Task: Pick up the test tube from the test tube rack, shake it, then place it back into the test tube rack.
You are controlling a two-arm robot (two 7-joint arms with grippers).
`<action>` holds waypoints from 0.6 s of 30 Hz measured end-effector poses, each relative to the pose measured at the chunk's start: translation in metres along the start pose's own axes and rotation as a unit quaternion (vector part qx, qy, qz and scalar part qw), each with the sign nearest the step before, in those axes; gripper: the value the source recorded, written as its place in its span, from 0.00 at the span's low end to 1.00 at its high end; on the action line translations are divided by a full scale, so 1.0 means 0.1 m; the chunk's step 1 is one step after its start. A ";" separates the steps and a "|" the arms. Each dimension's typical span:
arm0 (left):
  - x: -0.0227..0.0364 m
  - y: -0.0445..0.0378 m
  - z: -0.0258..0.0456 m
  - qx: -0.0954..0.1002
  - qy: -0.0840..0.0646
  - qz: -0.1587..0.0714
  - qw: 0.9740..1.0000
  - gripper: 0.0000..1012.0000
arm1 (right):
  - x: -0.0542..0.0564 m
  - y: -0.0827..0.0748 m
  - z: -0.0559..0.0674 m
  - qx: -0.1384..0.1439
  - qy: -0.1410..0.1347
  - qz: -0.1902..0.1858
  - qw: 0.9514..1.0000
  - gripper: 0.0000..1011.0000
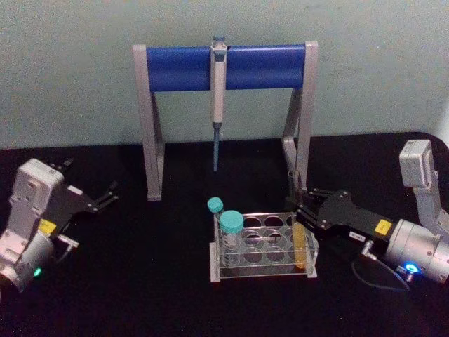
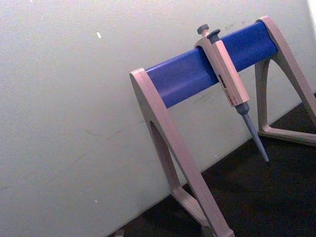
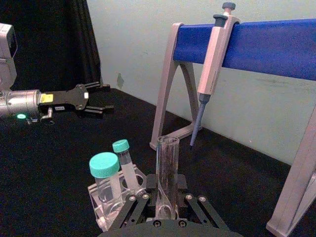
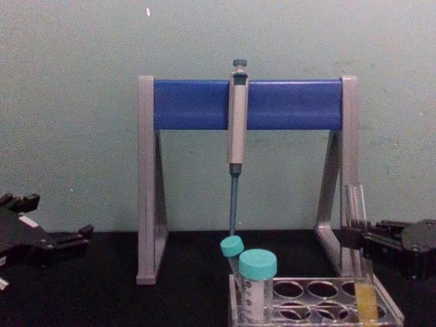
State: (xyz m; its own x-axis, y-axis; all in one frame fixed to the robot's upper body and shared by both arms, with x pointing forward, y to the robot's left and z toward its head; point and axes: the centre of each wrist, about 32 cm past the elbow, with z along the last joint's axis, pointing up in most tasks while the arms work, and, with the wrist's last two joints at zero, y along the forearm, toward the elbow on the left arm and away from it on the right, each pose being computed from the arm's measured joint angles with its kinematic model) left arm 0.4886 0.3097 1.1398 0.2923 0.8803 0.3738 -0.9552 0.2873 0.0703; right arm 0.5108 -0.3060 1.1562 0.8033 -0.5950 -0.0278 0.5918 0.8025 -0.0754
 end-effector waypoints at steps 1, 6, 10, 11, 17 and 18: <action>0.000 0.000 0.000 0.000 0.000 0.000 1.000 0.99 | 0.00 0.00 0.00 0.000 0.000 0.000 1.000 0.24; 0.000 0.000 0.000 0.000 0.000 0.000 1.000 0.99 | 0.00 0.00 0.00 0.000 0.000 0.000 1.000 0.24; 0.000 0.000 0.000 0.000 0.000 0.000 1.000 0.99 | 0.00 0.00 0.00 -0.001 -0.001 0.000 1.000 0.28; 0.000 0.000 0.000 0.000 0.000 0.000 1.000 0.99 | 0.00 0.00 0.00 -0.001 -0.001 0.000 1.000 0.33; 0.000 0.000 0.000 0.000 0.000 0.000 1.000 0.99 | 0.00 0.00 0.00 -0.001 -0.001 0.001 1.000 0.53; 0.000 0.000 0.000 0.000 0.000 0.000 1.000 0.99 | 0.00 0.00 0.00 -0.001 -0.001 0.001 1.000 0.55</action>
State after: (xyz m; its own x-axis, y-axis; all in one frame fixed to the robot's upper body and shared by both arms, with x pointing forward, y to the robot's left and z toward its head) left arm 0.4886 0.3097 1.1398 0.2923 0.8803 0.3737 -0.9553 0.2873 0.0703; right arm 0.5108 -0.3061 1.1561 0.8042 -0.5938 -0.0267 0.5906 0.8033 -0.0766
